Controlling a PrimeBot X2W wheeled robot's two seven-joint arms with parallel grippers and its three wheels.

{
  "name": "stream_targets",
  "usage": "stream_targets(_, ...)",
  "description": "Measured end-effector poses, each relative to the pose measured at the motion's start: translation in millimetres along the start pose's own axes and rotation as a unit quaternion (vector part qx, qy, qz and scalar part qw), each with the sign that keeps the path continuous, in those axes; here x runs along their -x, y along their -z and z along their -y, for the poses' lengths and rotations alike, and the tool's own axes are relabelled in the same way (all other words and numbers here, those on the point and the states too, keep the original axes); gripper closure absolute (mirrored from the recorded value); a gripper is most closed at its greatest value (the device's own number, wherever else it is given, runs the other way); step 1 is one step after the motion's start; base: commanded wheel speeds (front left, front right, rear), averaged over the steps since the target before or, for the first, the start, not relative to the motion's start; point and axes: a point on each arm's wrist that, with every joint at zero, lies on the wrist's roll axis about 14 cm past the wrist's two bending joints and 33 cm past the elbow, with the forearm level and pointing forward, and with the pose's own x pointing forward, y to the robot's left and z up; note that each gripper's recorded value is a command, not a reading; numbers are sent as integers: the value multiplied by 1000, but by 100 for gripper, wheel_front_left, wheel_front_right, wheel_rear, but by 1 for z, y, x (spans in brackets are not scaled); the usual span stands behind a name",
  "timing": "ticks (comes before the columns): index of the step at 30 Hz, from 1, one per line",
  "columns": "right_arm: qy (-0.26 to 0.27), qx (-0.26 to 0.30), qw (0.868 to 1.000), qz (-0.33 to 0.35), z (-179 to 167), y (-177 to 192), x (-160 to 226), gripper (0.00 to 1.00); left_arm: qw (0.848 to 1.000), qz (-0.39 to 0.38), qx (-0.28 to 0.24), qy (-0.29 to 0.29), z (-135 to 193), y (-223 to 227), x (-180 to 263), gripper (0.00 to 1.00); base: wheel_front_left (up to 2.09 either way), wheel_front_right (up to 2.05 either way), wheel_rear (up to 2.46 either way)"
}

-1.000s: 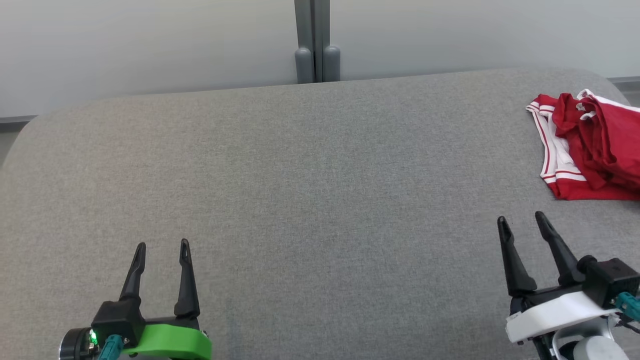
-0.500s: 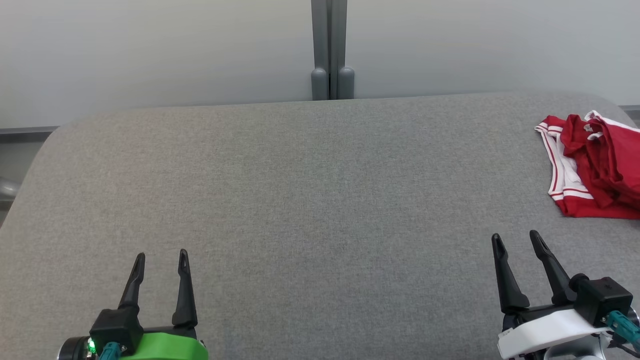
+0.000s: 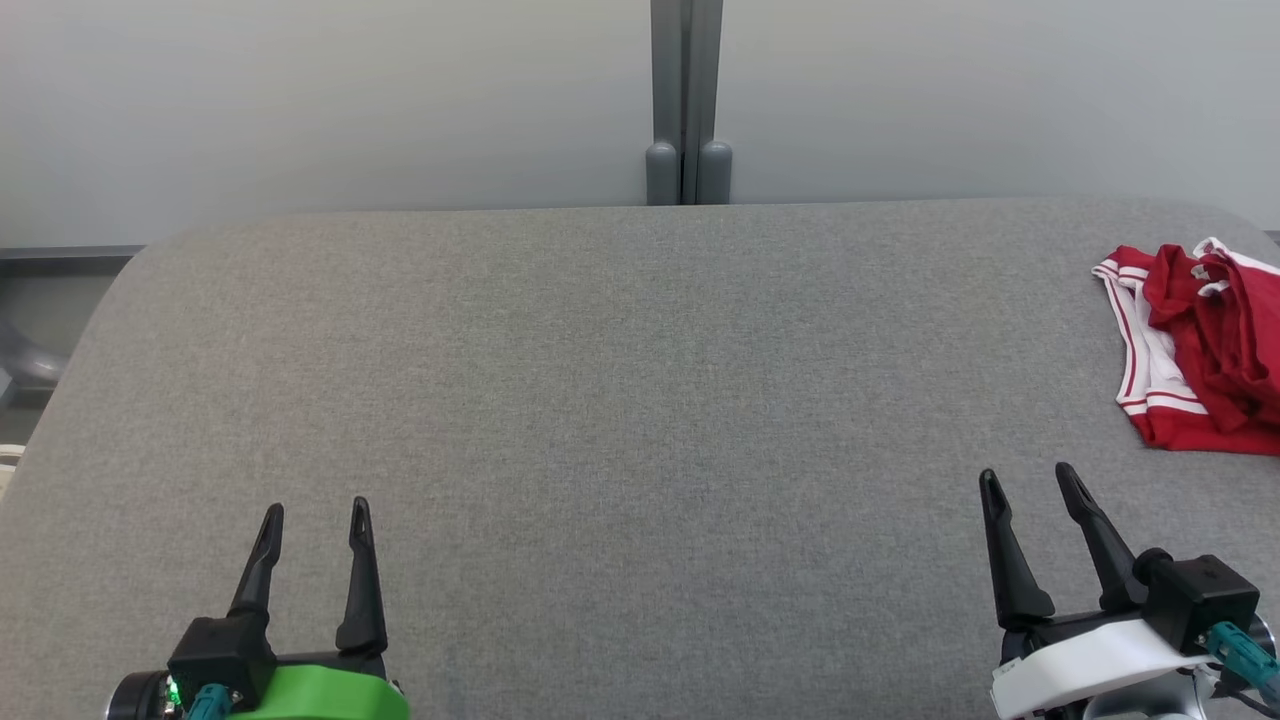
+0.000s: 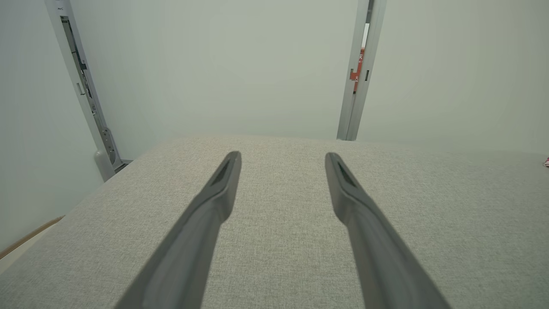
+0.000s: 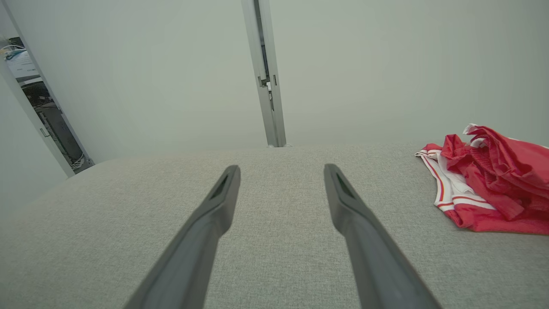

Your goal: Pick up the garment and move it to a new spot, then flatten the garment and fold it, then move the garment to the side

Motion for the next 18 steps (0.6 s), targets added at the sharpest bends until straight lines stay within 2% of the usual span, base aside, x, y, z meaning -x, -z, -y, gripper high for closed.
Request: stream_targets(18,2,8,1000,-7,1,0,0,0,1000,0,2,-2,1,-2,-1,0,0,0,0)
